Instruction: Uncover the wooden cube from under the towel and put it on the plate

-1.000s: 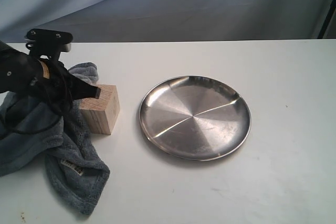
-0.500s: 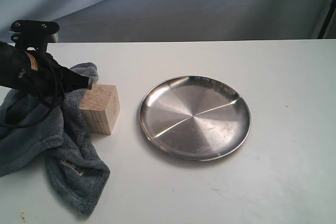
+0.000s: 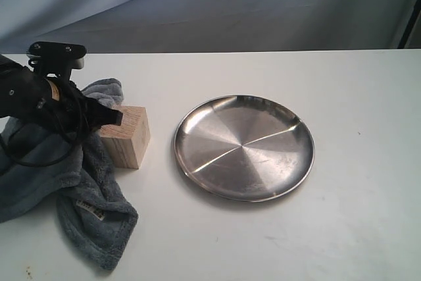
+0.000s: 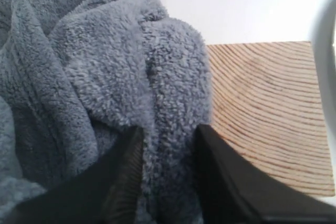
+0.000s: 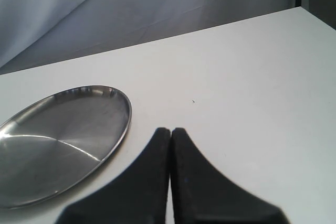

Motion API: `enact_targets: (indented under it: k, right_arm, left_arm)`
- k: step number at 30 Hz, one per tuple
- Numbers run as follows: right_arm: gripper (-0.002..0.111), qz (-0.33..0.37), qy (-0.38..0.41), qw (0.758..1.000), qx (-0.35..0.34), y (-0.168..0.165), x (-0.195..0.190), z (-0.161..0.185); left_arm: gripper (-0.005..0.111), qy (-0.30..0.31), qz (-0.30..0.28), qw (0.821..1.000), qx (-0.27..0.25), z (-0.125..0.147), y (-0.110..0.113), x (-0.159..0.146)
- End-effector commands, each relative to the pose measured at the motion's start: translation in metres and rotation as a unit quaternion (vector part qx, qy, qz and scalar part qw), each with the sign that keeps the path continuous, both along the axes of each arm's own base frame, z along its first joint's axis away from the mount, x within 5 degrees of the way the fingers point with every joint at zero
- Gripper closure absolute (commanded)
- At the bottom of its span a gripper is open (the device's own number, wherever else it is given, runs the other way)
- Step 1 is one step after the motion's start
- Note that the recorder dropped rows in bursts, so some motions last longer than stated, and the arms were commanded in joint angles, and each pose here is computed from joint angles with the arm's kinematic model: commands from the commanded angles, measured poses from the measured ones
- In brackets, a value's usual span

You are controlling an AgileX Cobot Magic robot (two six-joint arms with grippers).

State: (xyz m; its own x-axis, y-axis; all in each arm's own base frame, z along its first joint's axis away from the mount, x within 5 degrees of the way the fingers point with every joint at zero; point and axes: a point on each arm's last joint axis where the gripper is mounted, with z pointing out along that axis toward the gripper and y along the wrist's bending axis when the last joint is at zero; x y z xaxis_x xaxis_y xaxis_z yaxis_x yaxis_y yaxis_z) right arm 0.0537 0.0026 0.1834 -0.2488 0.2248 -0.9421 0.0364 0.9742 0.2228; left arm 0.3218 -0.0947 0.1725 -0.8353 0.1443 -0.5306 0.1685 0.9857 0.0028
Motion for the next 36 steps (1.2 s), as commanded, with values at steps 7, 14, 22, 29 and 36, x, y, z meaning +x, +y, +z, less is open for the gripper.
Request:
enact_targets:
  k: [7,14,22,29,36]
  right_arm:
    - [0.108,-0.002,-0.001,1.0,-0.007,-0.001,0.0,-0.001]
    - [0.108,-0.002,-0.001,1.0,-0.007,-0.001,0.0,-0.001]
    - [0.108,-0.002,-0.001,1.0,-0.007,-0.001,0.0,-0.001]
    - [0.108,-0.002,-0.001,1.0,-0.007,-0.001,0.0,-0.001]
    - [0.108,-0.002,-0.001,1.0,-0.007,-0.001,0.0,-0.001]
  left_arm:
    - [0.107,-0.005,-0.004,1.0,0.0,0.001,0.0,0.001]
    - [0.107,-0.032,-0.009,0.999,-0.002,0.019,0.001,-0.002]
    - [0.107,-0.034,-0.015,0.999,0.018,0.028,0.006,-0.006]
    - [0.107,-0.017,0.005,0.999,0.049,0.027,0.018,-0.007]
    - [0.107,0.003,0.048,0.997,0.064,0.025,0.045,-0.005]
